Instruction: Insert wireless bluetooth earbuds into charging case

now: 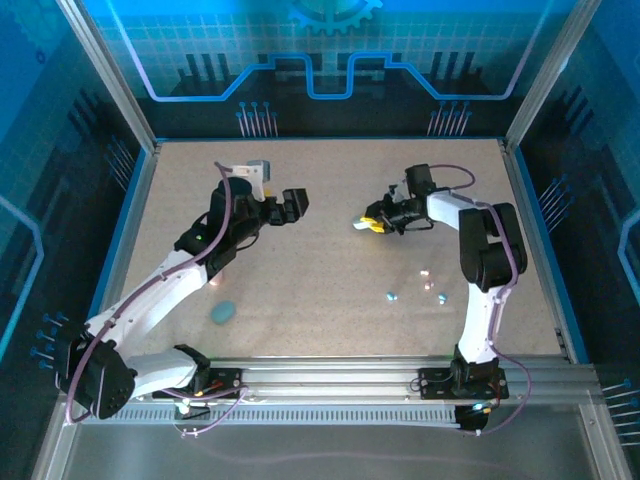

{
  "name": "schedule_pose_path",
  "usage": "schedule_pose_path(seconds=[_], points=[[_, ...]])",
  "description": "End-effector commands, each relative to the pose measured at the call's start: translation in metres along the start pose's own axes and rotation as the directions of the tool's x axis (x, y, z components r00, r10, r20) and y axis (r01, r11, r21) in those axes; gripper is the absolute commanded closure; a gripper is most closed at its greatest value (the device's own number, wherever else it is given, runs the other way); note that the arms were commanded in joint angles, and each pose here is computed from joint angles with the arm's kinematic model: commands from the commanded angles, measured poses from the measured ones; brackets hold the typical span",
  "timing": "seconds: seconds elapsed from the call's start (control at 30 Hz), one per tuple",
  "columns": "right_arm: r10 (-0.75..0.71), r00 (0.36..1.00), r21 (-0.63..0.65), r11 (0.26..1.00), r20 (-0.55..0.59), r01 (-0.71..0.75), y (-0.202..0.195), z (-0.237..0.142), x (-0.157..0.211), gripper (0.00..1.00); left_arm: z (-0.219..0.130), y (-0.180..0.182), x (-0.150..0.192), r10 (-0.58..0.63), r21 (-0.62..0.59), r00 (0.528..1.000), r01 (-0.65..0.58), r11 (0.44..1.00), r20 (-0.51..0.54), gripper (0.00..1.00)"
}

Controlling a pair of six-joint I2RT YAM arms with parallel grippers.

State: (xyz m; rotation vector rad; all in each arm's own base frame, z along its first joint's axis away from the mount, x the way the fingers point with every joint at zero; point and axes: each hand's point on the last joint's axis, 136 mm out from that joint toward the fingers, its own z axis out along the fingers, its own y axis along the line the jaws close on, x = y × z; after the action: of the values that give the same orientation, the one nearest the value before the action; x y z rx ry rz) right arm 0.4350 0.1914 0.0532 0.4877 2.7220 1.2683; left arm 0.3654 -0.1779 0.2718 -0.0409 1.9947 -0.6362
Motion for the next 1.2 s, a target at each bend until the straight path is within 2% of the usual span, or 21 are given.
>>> schedule_pose_path(seconds=[0.0, 0.27, 0.47, 0.97, 1.07, 1.17], points=[[-0.039, 0.998, -0.014, 0.999, -0.042, 0.038, 0.006, 0.021, -0.002, 0.83, -0.01, -0.001, -0.006, -0.024, 0.023, 0.999, 0.023, 0.999, 0.03, 0.01], [-0.043, 0.99, 0.025, 0.999, -0.136, 0.047, -0.006, 0.045, 0.005, 0.76, -0.015, 0.004, -0.007, -0.047, 0.038, 0.998, 0.046, 0.998, 0.03, 0.01], [-0.096, 0.986, 0.075, 0.991, -0.134, 0.107, -0.009, 0.037, 0.0, 0.61, -0.013, 0.01, -0.004, -0.055, 0.016, 0.998, 0.055, 0.998, 0.02, 0.01], [-0.178, 0.974, 0.16, 0.967, -0.141, 0.199, 0.003, 0.007, -0.01, 0.5, -0.012, 0.027, 0.001, -0.109, -0.025, 0.994, 0.11, 0.994, 0.01, 0.01], [-0.201, 0.971, 0.165, 0.961, -0.13, 0.221, 0.012, -0.003, -0.009, 0.49, -0.009, 0.043, 0.009, -0.14, -0.087, 0.99, 0.139, 0.986, -0.01, 0.01], [-0.223, 0.969, 0.173, 0.955, -0.107, 0.239, 0.021, -0.015, -0.009, 0.49, -0.006, 0.068, 0.024, -0.18, -0.201, 0.982, 0.166, 0.965, -0.052, 0.01]])
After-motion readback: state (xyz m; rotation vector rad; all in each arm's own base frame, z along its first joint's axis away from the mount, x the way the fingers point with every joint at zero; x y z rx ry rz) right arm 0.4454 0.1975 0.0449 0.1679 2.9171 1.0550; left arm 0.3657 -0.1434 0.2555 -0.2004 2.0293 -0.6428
